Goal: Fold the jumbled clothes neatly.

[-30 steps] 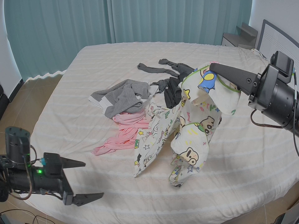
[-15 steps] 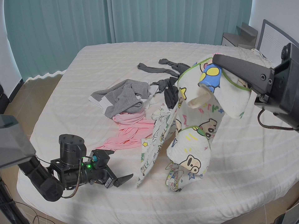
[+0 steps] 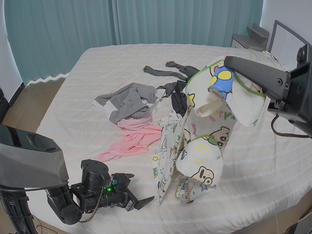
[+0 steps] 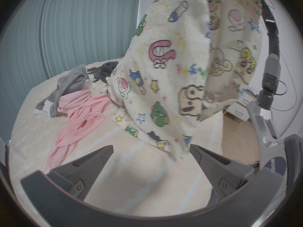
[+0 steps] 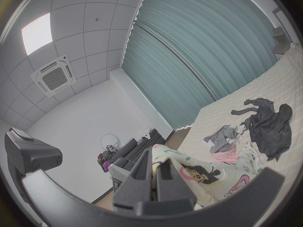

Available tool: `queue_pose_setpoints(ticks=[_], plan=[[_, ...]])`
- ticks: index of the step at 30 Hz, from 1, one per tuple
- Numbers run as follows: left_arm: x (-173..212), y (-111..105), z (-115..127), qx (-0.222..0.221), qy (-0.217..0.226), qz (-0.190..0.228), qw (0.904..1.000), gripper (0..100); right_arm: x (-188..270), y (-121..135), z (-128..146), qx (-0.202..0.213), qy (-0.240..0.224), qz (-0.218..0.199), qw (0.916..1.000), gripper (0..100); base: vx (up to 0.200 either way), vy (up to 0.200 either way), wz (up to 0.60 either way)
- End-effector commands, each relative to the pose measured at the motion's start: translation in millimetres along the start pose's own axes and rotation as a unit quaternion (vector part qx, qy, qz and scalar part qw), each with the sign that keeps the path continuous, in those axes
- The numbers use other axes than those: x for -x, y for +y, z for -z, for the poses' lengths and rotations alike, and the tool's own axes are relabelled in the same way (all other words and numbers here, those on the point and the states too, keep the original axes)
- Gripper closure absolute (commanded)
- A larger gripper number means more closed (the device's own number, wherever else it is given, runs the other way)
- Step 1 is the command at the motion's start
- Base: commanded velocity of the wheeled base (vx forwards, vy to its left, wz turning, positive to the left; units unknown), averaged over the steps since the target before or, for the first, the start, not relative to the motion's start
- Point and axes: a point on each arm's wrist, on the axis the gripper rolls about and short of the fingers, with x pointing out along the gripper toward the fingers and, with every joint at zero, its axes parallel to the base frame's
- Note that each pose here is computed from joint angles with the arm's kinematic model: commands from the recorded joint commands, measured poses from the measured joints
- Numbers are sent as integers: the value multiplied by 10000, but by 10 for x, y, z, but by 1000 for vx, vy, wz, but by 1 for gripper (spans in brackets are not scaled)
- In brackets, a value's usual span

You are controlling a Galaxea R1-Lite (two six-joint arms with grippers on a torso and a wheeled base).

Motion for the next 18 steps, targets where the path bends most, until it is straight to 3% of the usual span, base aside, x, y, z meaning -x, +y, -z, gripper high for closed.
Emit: queue_pose_setpoints(ticks=[1, 7, 18], plan=[[206, -110, -44, -31, -101, 282, 9995, 0, -18, 2, -12, 3, -21, -8, 10000, 100, 0, 0, 0], [158, -216, -130, 203, -243, 462, 9984, 0, -28, 4, -11, 1, -14, -22, 10000, 100, 0, 0, 0], [-166, -307, -173, 111, -419, 548, 9976, 0, -20, 10, -19, 4, -30, -39, 10000, 100, 0, 0, 0]])
